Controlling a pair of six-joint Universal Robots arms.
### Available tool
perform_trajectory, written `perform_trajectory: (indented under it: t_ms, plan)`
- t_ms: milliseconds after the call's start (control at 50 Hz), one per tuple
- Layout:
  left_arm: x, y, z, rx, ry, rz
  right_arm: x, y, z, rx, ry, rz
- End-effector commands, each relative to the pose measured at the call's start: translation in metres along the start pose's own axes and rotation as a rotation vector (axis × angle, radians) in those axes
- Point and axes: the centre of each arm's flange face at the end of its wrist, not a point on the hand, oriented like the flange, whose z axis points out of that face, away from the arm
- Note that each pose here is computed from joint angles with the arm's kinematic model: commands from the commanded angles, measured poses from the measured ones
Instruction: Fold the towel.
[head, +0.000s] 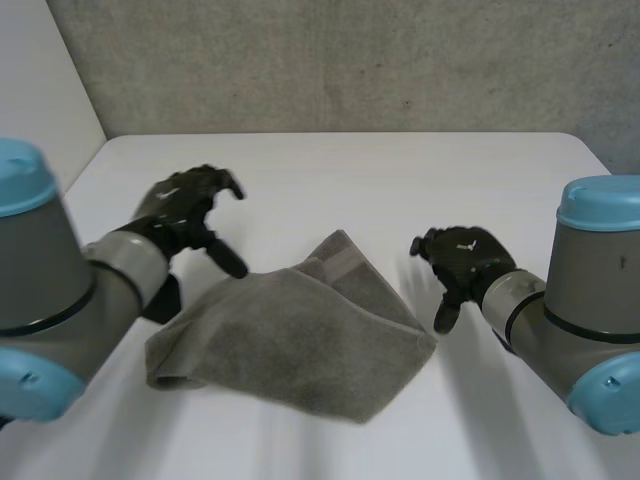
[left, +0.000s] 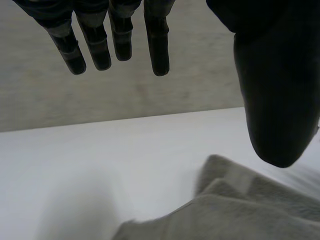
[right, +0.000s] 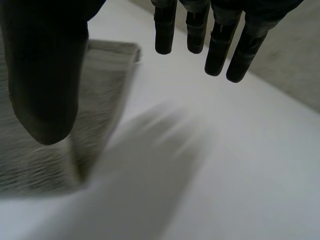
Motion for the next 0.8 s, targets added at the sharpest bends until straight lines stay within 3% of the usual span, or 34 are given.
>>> perform_trajectory:
  t_ms: [20, 200, 800]
  plan:
    - [0.025, 0.028, 0.028, -0.094, 0.143, 0.119, -0.017, 0.010, -0.008, -0.078, -0.091, 0.004]
    - [0.018, 0.067, 0.064, -0.160, 0.149, 0.322, -0.035, 0.022, -0.004, -0.065, -0.122, -0.023]
    - [0.011, 0.093, 0.068, -0.299, 0.142, 0.392, -0.040, 0.039, 0.010, -0.060, -0.078, -0.051]
